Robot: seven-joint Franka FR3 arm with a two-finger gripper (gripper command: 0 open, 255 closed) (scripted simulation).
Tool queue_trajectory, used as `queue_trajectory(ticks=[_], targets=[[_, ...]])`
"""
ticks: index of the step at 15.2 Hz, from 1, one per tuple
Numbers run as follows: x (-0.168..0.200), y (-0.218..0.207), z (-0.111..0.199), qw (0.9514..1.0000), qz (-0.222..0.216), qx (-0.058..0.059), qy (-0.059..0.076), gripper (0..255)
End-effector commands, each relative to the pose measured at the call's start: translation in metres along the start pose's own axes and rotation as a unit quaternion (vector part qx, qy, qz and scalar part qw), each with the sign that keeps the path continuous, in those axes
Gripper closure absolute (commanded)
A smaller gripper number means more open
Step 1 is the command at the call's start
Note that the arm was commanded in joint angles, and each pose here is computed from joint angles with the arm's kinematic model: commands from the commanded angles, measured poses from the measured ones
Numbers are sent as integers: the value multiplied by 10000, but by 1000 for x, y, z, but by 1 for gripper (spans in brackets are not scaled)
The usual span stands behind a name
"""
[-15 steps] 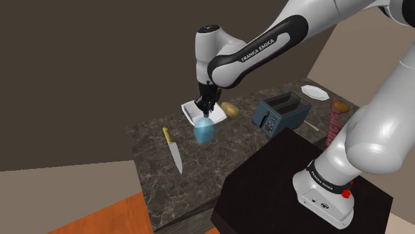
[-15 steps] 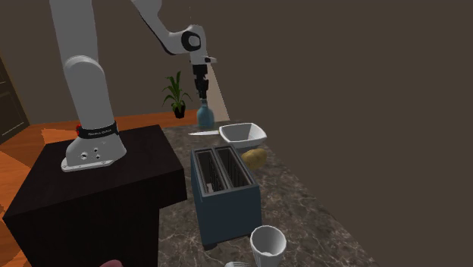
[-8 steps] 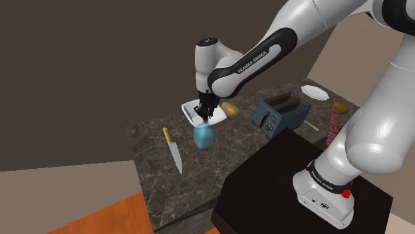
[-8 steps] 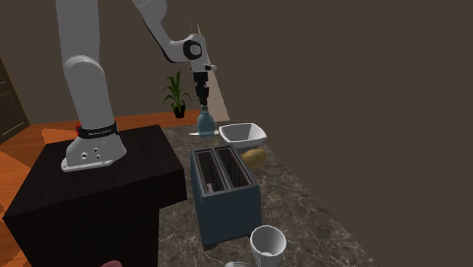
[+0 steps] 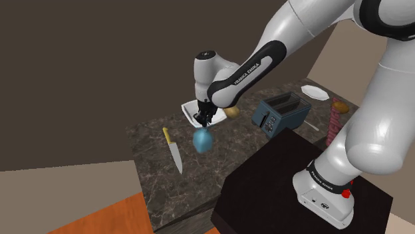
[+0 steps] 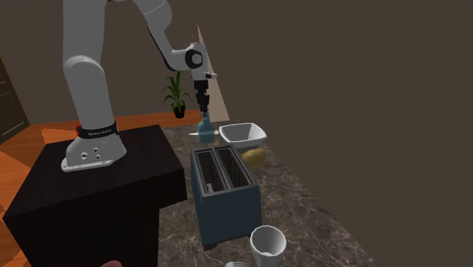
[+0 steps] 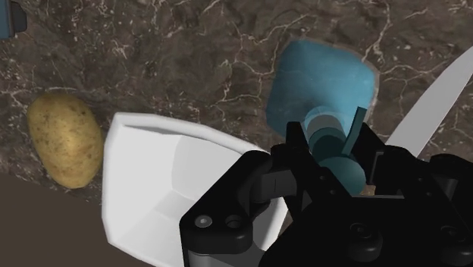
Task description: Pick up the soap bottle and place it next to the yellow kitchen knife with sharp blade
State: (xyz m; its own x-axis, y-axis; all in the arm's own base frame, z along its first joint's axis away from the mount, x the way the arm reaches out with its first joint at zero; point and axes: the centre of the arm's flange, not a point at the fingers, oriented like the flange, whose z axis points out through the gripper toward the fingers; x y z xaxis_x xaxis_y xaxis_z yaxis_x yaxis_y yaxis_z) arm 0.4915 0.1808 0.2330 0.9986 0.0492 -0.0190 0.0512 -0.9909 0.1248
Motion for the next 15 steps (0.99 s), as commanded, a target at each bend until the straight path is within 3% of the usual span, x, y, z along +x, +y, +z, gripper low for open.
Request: queue_trajectory(ticks=[1,8,9,14,15], targets=[[0,0,8,10000,0,2,4,255],[0,0,8,10000,0,2,4,255],[0,0,8,10000,0,2,4,0],[0,0,8,10000,0,2,4,0],[0,0,-5,10000,0,2,4,0]])
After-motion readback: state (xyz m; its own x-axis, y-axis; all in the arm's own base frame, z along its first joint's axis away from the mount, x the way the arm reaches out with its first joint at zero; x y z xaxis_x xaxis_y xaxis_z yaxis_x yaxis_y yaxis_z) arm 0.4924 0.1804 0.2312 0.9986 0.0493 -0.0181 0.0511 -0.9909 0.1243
